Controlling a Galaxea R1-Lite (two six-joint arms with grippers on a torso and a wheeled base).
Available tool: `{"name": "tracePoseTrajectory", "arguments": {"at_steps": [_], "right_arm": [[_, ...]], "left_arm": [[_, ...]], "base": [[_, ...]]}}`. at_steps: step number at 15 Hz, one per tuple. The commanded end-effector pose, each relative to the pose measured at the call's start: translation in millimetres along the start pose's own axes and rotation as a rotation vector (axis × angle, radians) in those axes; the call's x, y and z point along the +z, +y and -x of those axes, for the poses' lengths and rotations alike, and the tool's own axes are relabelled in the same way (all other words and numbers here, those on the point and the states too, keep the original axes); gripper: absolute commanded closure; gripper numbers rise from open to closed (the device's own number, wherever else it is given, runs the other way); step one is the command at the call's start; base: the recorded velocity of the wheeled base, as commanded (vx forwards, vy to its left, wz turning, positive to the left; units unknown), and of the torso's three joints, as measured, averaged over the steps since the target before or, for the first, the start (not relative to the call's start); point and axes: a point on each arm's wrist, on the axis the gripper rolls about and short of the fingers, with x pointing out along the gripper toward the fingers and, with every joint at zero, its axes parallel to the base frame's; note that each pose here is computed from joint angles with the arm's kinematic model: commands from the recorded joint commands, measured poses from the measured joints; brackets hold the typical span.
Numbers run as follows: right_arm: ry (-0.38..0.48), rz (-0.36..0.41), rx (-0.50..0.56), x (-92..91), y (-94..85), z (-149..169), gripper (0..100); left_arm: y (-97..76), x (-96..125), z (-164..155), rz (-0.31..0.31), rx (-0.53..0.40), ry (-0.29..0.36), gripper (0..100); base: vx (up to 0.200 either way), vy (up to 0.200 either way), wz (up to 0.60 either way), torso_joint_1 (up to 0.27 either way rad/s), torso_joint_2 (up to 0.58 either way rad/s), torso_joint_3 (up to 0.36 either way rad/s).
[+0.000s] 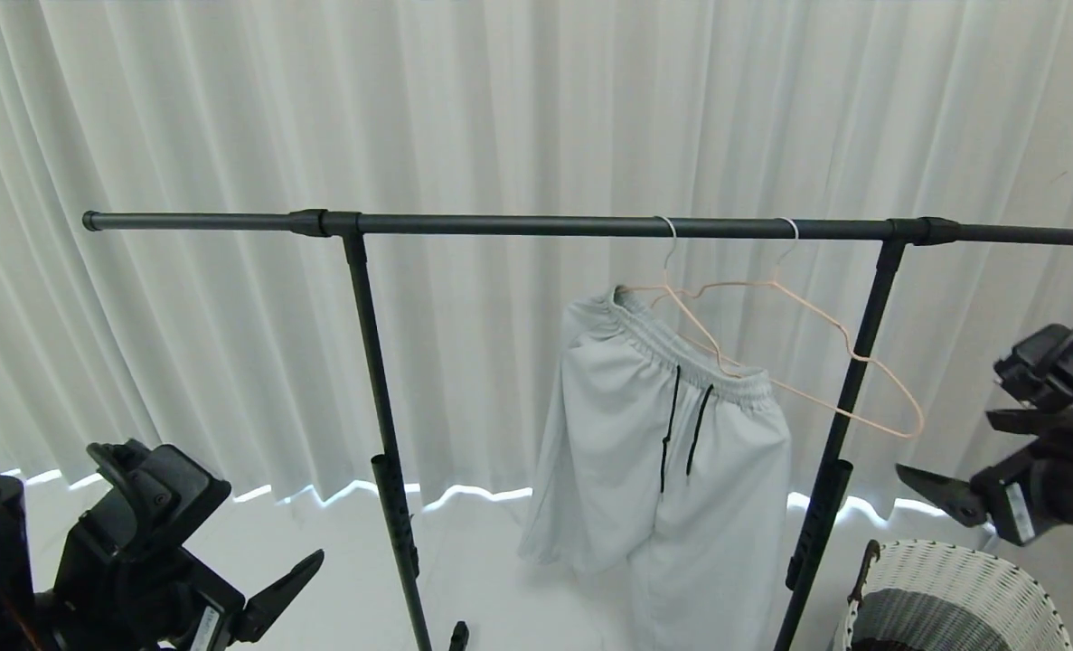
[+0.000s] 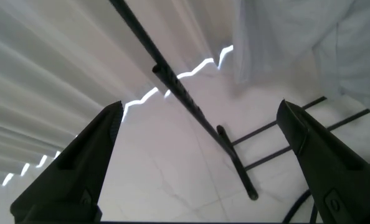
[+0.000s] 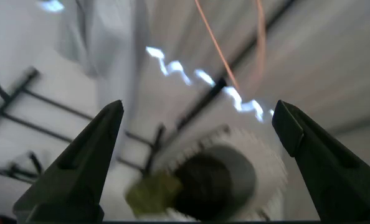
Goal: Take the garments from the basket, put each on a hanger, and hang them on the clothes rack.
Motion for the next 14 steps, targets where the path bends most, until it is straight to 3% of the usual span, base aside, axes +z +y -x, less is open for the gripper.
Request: {"name": "tracePoseTrajectory", "arguments": {"at_steps": [1,4,7,14], "right_arm": [[0.026,0.021,-0.132,-30.3,-13.9,29,0],[0.098,0.05,-0.228,-54.0,-21.4,38,0],[0.104,0.044,-0.262,-61.1,-20.9,45,0],[0.152,0.06,-0.276,-73.0,-17.5,45,0]], "left_arm": [[1.1,0,-1,0.003,0.005,0.003,0],[1.9,-4,3,0.015,0.022,0.009,0],[4.8,2,11,0.006,0.056,-0.039,0],[6.4,1,20,0.01,0.114,-0.055,0]], "base": [[-0.2,0.0,0.0,0.002,0.0,-0.002],[-0.2,0.0,0.0,-0.004,0.0,-0.001],[0.0,0.0,0.0,0.0,0.0,0.0],[0.0,0.0,0.0,-0.037,0.09,0.048]]}}
